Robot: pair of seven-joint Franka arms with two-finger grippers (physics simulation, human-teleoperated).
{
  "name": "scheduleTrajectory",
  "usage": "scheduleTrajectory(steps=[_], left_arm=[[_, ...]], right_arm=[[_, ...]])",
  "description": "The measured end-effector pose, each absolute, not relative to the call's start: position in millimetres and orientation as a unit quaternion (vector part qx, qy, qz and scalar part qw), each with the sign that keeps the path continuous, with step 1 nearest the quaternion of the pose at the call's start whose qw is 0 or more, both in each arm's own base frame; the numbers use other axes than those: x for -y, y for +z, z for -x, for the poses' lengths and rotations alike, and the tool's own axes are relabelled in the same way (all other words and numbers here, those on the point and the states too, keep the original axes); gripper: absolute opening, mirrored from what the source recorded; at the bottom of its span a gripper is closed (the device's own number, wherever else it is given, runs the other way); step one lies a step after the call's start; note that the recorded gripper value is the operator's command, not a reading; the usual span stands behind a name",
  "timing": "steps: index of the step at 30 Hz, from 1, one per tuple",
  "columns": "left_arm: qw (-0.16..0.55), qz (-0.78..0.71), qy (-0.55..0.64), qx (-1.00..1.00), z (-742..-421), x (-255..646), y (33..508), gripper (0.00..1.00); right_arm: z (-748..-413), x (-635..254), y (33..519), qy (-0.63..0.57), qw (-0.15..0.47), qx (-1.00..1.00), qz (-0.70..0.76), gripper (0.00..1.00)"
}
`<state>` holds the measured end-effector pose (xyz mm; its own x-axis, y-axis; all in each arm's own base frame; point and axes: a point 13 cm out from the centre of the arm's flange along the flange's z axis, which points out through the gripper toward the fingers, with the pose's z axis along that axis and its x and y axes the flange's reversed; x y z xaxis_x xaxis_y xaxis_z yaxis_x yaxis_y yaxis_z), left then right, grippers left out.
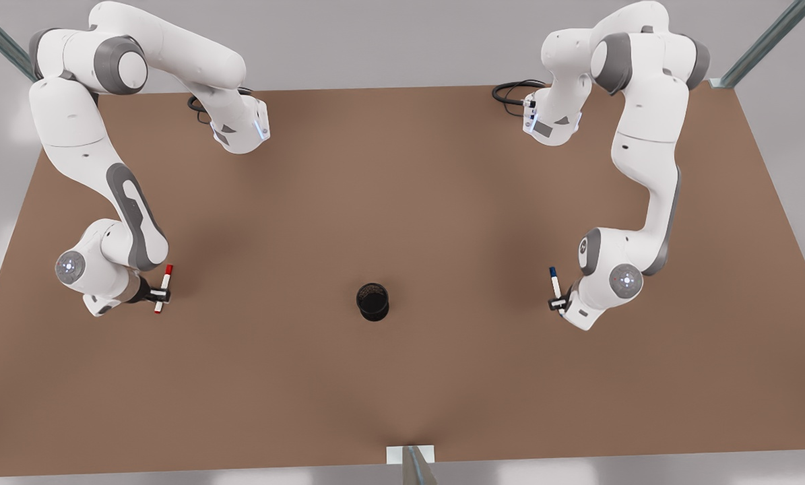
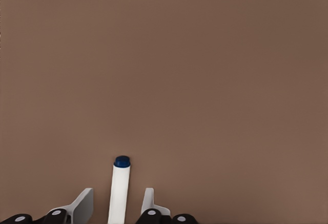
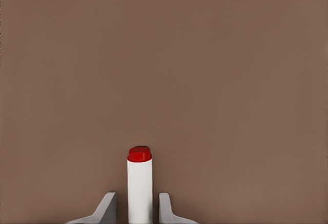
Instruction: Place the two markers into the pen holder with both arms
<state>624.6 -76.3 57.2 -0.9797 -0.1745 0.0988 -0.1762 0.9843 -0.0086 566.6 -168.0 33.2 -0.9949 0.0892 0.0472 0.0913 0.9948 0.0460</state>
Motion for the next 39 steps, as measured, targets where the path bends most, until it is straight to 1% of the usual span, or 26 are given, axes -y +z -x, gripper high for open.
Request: scheduleTrajectory(steps=[1,2,3,5,9,11,14,16,18,21,23,28,31,34,37,39], left_arm=[[0.047,-0.090,0.009,0.995,-627,75,56,0.60],[0.045,-0.092,0.009,0.995,-629,75,54,0.60],[0.044,-0.093,0.009,0.995,-630,75,53,0.60],[0.041,-0.095,0.009,0.995,-633,75,51,0.60],[0.039,-0.098,0.009,0.994,-634,74,48,0.56],[0.037,-0.100,0.009,0.994,-634,74,47,0.54],[0.033,-0.092,0.002,0.995,-636,72,47,0.54],[0.031,-0.087,-0.001,0.996,-637,71,47,0.54],[0.030,-0.082,-0.003,0.996,-637,71,47,0.54],[0.030,-0.074,-0.004,0.997,-637,73,46,0.54],[0.031,-0.069,-0.003,0.997,-636,74,45,0.51],[0.033,-0.061,-0.004,0.998,-635,74,42,0.48],[0.034,-0.058,-0.004,0.998,-634,74,40,0.43],[0.034,-0.056,-0.003,0.998,-634,74,40,0.39],[0.034,-0.054,-0.003,0.998,-634,74,40,0.37],[0.035,-0.052,-0.003,0.998,-634,74,39,0.35]], right_arm=[[-567,168,33,-0.023,0.021,0.999,0.043,0.42],[-568,168,33,-0.023,0.020,0.999,0.041,0.40],[-569,169,34,-0.023,0.018,0.999,0.039,0.35],[-569,168,33,-0.022,0.017,0.999,0.034,0.30],[-572,166,35,-0.022,0.013,0.999,0.025,0.22],[-577,162,39,-0.022,0.008,1.000,0.017,0.21],[-585,155,49,-0.024,-0.001,1.000,0.006,0.21],[-601,138,72,-0.027,-0.015,0.999,-0.011,0.21],[-626,117,106,-0.030,-0.035,0.998,-0.033,0.21],[-670,59,166,-0.046,-0.068,0.994,-0.075,0.21],[-685,13,193,-0.063,-0.079,0.989,-0.105,0.21],[-690,-102,223,-0.104,-0.101,0.974,-0.171,0.21],[-706,-159,248,-0.116,-0.139,0.963,-0.198,0.21],[-700,-248,252,-0.134,-0.162,0.949,-0.237,0.21],[-720,-325,271,-0.169,-0.206,0.931,-0.249,0.21],[-727,-369,285,-0.187,-0.234,0.920,-0.253,0.21]])
